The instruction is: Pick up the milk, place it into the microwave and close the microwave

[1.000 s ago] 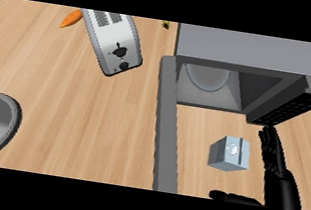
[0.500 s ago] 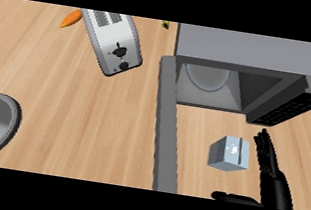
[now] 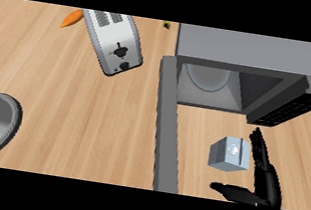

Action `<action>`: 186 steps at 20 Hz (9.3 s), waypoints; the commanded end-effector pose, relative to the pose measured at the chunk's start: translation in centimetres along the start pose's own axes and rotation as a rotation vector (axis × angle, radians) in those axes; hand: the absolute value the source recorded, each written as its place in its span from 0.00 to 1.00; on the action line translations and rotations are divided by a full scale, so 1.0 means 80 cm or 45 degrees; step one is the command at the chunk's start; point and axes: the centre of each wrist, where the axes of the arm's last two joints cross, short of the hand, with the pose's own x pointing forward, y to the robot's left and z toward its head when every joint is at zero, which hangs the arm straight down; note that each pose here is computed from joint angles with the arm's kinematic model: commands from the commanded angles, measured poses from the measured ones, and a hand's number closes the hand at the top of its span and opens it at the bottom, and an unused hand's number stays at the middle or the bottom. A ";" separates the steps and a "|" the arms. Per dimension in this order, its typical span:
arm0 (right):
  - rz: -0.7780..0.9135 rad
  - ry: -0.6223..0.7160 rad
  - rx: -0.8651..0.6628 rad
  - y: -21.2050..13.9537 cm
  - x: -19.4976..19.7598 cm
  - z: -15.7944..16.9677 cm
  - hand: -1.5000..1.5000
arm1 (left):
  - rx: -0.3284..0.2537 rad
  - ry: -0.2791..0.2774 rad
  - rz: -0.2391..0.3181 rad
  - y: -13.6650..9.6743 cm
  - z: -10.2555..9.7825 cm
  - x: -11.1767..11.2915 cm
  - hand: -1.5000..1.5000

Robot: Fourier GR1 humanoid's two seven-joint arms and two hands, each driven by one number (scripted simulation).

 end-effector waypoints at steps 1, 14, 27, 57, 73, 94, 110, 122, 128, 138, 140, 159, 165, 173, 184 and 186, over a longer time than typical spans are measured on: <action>0.035 -0.011 -0.018 -0.007 -0.013 -0.024 0.00 | -0.028 -0.095 0.011 0.011 0.006 0.012 0.00; 0.109 -0.204 0.131 0.027 -0.042 -0.033 1.00 | -0.040 -0.064 0.019 -0.021 0.013 0.033 0.00; -0.022 -0.277 0.084 -0.022 -0.033 -0.104 1.00 | -0.037 -0.059 0.050 0.009 0.014 0.013 0.00; 0.265 -0.287 0.137 0.109 0.126 -0.276 1.00 | 0.002 -0.053 0.021 0.032 0.015 0.011 0.00; 0.548 -0.253 -0.123 0.093 0.146 -0.334 1.00 | -0.074 -0.051 0.049 0.027 -0.013 -0.011 0.00; 1.179 -0.138 -0.487 0.010 0.115 -0.322 0.00 | -0.139 -0.033 0.031 0.022 -0.037 -0.028 0.00; 0.759 -0.312 -0.153 0.043 0.138 -0.338 0.00 | -0.335 -0.007 0.047 0.009 -0.059 -0.043 0.00; 0.270 -0.213 -0.047 0.065 0.109 -0.314 0.00 | -0.497 0.001 0.142 -0.020 -0.058 -0.058 0.00; 0.045 -0.172 0.031 0.059 0.068 -0.277 0.00 | -0.551 0.013 0.187 -0.063 -0.080 -0.058 1.00; -0.200 -0.109 0.122 0.051 0.020 -0.222 0.00 | -0.648 0.127 0.213 -0.100 -0.058 -0.077 1.00; -0.182 -0.133 0.099 0.042 -0.007 -0.184 0.00 | -0.630 0.110 0.223 -0.106 -0.070 -0.068 1.00; -0.185 -0.088 0.064 -0.002 -0.018 -0.028 0.00 | -0.959 0.099 0.052 -0.268 -0.131 -0.108 1.00; -0.148 -0.148 0.101 -0.082 0.013 0.005 0.00 | -1.128 0.192 -0.087 -0.309 -0.127 -0.178 1.00; -0.190 -0.267 0.175 -0.107 0.059 0.034 0.00 | -1.036 0.116 -0.175 -0.364 -0.099 -0.251 1.00; -0.284 -0.383 0.320 -0.115 0.134 0.009 0.00 | -0.918 0.142 -0.129 -0.405 -0.094 -0.271 1.00; -0.295 -0.400 0.331 -0.107 0.147 0.003 0.00 | -0.965 0.178 -0.130 -0.413 -0.107 -0.266 1.00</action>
